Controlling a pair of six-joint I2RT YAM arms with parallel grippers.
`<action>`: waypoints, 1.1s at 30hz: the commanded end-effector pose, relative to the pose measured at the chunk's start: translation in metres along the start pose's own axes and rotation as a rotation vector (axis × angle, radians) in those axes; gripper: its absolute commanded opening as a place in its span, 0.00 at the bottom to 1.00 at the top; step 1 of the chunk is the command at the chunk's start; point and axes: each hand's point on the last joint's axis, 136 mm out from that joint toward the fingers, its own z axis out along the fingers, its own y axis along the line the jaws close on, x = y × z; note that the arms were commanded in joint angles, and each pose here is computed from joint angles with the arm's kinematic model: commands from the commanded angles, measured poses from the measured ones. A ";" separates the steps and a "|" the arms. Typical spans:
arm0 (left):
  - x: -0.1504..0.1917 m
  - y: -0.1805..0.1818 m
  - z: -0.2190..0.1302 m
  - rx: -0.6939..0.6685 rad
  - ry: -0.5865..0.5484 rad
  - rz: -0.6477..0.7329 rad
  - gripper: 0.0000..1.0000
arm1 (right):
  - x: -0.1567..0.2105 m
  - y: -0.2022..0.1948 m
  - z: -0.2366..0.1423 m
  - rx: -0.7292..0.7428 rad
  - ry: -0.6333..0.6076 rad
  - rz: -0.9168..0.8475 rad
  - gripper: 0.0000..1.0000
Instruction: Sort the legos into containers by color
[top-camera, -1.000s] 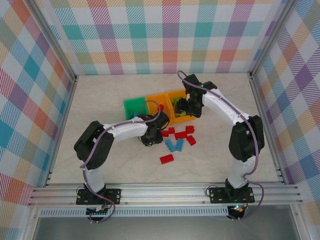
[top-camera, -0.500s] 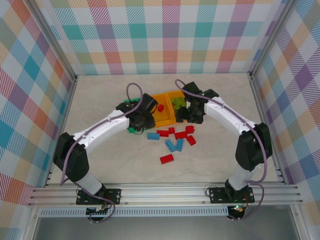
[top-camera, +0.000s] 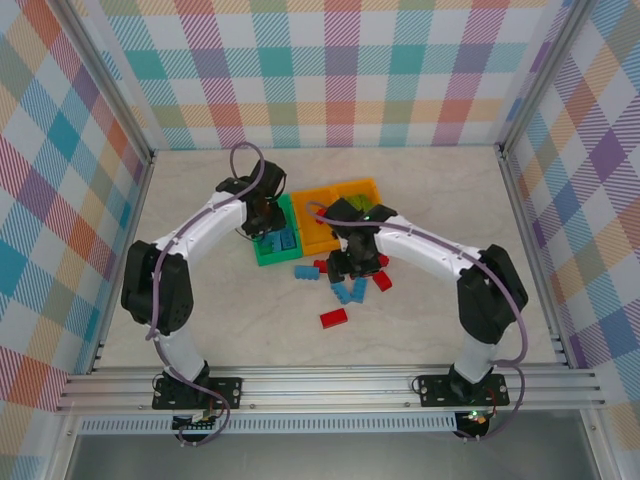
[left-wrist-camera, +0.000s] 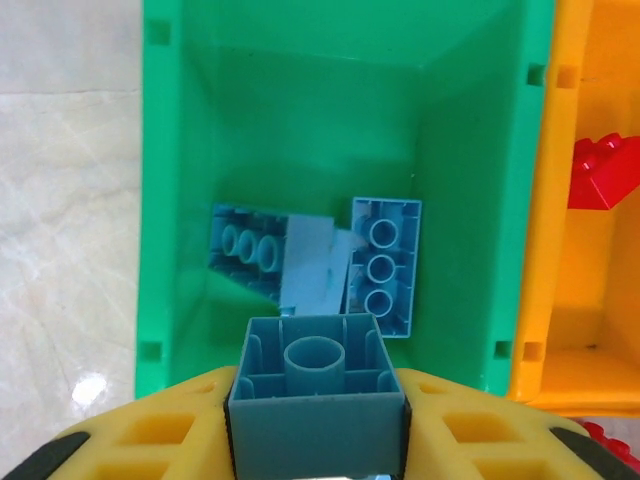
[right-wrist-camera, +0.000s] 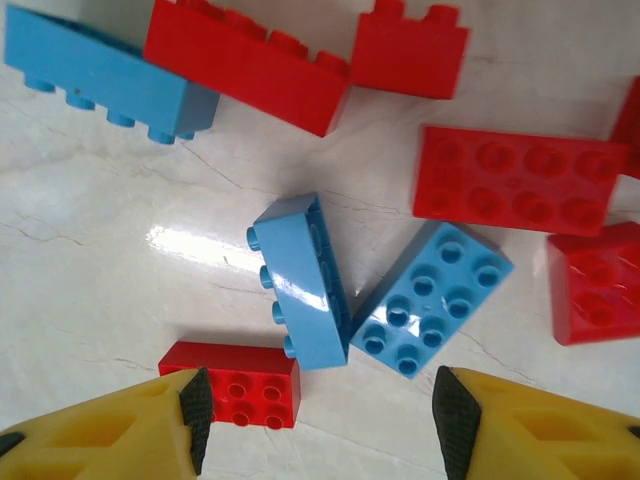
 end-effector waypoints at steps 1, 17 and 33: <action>-0.017 -0.005 0.003 0.031 -0.008 0.007 0.40 | 0.000 0.004 0.015 0.035 0.038 -0.074 0.60; -0.028 -0.011 -0.023 0.107 -0.068 -0.049 0.72 | 0.002 0.015 0.057 0.036 0.125 -0.129 0.48; -0.014 0.048 -0.066 0.070 -0.146 -0.150 0.98 | -0.024 0.042 -0.006 -0.063 -0.007 -0.105 0.19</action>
